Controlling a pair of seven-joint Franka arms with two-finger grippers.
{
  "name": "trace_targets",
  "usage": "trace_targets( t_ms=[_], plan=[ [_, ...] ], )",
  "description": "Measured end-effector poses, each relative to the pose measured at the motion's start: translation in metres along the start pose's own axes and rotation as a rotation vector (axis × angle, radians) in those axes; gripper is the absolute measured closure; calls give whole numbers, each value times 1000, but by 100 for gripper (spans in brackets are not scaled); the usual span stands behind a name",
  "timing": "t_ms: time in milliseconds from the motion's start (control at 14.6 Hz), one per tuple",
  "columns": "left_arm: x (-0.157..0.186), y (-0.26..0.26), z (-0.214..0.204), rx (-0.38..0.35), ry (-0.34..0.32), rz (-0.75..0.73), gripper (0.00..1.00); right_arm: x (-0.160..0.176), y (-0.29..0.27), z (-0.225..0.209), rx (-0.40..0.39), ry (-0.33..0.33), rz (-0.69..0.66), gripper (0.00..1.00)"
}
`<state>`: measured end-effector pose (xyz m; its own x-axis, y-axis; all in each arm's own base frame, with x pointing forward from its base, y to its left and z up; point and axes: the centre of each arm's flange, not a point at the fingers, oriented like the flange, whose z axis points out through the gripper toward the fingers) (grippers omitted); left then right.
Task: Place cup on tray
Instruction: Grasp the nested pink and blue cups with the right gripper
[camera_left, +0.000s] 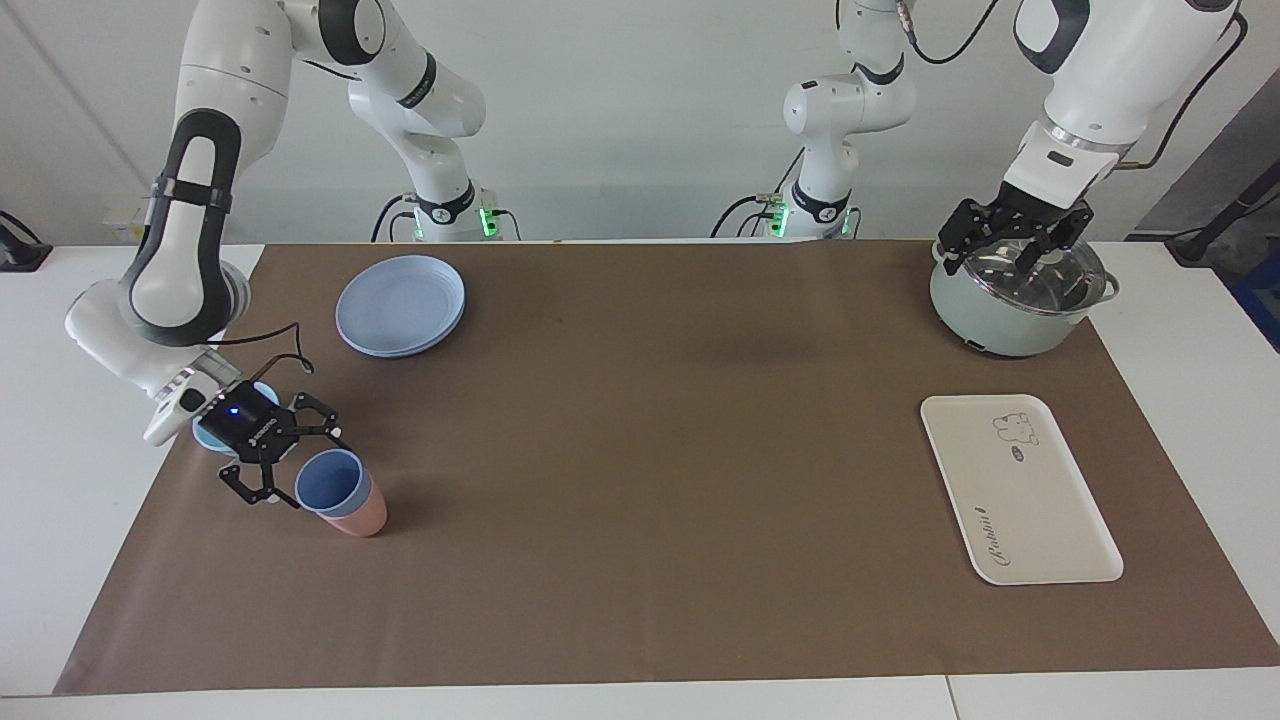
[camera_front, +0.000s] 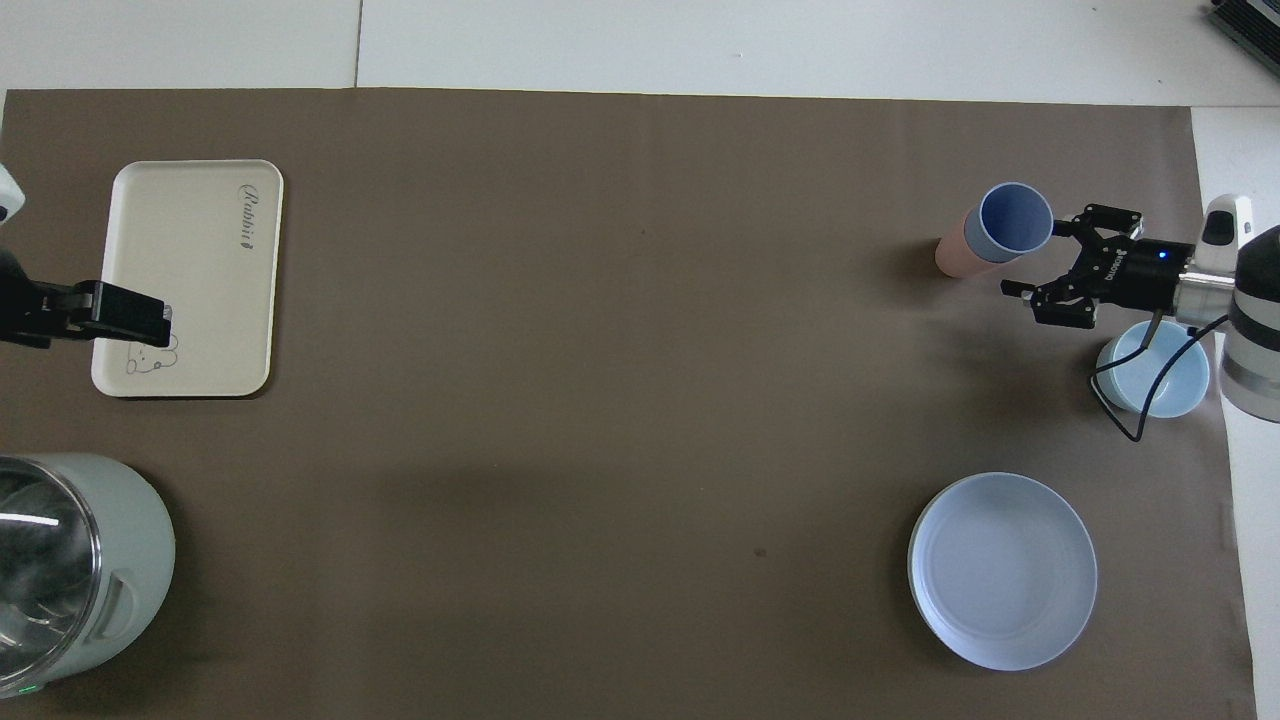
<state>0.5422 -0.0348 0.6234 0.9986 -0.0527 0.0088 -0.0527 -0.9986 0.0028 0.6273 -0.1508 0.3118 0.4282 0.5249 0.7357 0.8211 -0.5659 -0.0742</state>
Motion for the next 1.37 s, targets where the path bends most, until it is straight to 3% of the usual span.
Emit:
trace_targets(
  t_ms=[411,1371],
  plan=[
    [-3,6,0,2,1,9,0,-6,0,17,-3,59,12,0],
    [-11,37,2,5,-15,66,0,1,0,45,-45,79,34,0]
  ],
)
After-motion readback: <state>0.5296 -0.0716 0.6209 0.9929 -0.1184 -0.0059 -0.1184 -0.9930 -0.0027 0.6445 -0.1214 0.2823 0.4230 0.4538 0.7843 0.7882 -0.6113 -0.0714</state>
